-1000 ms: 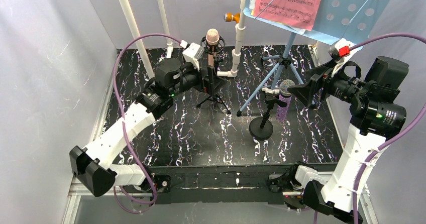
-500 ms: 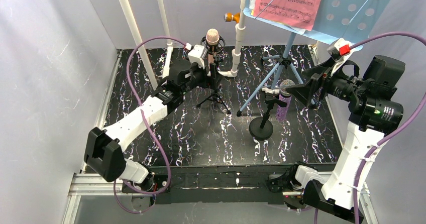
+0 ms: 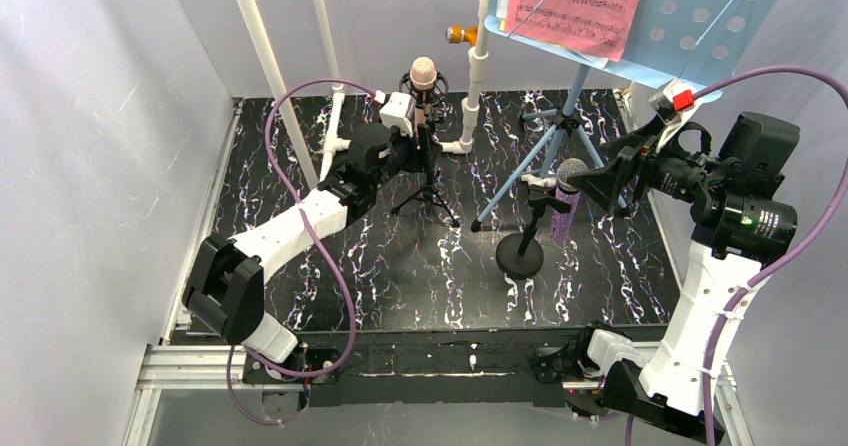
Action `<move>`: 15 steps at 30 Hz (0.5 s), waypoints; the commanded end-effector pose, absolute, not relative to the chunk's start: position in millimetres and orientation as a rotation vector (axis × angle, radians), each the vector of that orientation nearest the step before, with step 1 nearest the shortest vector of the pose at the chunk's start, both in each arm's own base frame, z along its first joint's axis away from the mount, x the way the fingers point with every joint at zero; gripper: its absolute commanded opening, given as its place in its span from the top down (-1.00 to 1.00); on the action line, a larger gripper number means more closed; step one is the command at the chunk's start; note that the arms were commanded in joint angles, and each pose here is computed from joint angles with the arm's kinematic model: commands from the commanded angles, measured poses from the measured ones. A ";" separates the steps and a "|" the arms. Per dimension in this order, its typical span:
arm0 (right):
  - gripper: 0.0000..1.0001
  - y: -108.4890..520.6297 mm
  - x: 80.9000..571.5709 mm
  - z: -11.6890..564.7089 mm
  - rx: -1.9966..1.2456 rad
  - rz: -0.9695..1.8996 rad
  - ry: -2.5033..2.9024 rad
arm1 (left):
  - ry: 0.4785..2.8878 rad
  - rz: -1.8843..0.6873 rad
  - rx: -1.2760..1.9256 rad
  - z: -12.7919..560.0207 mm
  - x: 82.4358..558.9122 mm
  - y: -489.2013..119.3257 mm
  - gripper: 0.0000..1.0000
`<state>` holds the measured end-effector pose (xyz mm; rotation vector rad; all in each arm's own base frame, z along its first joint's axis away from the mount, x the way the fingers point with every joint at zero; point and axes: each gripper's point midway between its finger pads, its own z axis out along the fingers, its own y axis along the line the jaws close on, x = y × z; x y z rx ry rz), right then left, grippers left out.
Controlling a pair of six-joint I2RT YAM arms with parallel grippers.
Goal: Pack up the instrument practice props
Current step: Move the microphone stand with the microphone to the center of the board.
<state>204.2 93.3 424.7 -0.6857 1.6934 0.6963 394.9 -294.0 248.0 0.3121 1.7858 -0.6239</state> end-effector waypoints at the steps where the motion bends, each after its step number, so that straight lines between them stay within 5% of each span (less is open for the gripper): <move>1: -1.00 94.4 204.3 429.3 -0.697 0.698 1.663 | 1.724 -0.592 0.300 258.0 403.5 -298.3 -0.05; 15: -1.00 93.1 207.3 424.4 -0.685 0.705 1.675 | 1.696 -0.435 0.397 248.9 407.2 -305.9 0.37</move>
